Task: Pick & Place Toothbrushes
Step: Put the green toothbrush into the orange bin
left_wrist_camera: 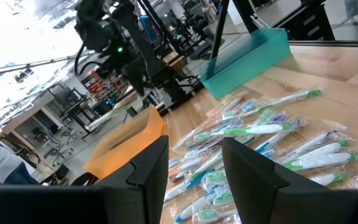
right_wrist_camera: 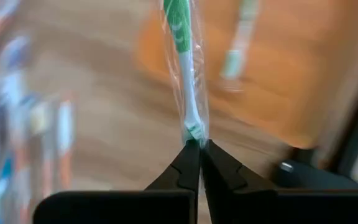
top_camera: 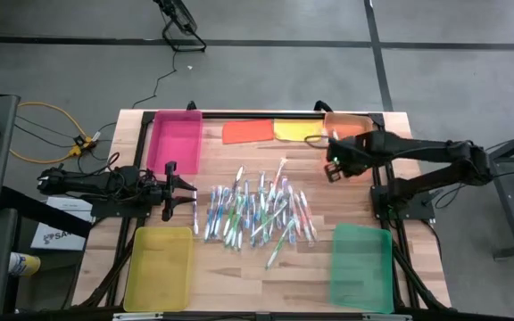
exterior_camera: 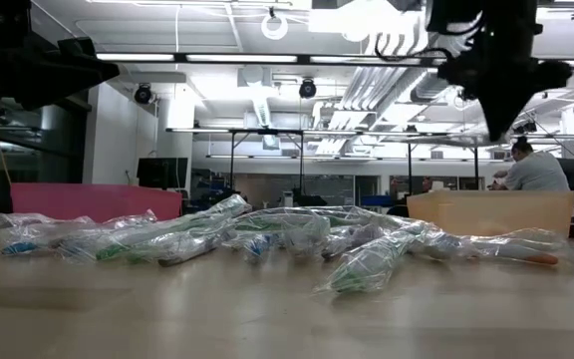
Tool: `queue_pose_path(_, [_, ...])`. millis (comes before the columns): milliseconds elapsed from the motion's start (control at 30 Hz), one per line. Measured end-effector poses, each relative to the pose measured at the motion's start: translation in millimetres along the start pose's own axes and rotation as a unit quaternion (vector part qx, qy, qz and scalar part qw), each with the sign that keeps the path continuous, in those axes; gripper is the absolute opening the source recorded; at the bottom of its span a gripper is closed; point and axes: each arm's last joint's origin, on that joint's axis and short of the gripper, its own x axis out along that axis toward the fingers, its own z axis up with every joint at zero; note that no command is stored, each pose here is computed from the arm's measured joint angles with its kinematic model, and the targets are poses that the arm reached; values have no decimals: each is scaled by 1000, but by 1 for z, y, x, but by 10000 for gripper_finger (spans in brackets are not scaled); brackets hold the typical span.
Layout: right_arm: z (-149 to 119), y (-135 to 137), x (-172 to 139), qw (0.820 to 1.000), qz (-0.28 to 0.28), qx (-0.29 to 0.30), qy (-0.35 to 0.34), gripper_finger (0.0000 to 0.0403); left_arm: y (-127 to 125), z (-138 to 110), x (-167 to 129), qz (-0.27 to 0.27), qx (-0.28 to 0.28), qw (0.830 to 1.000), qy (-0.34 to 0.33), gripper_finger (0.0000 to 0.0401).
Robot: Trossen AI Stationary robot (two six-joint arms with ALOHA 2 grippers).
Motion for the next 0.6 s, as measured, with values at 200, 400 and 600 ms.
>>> queue_pose_path(200, [20, -26, 10, 994, -57, 89, -4, 3, 0, 0, 0, 0, 0, 1000, 0, 147])
queue_pose_path(400, [34, -40, 37, 987, -66, 145, -9, 3, 0, 0, 0, 0, 0, 1000, 0, 147])
queue_pose_path(600, [39, -42, 51, 984, -41, 174, -15, 22, 0, 0, 0, 0, 0, 1000, 0, 147])
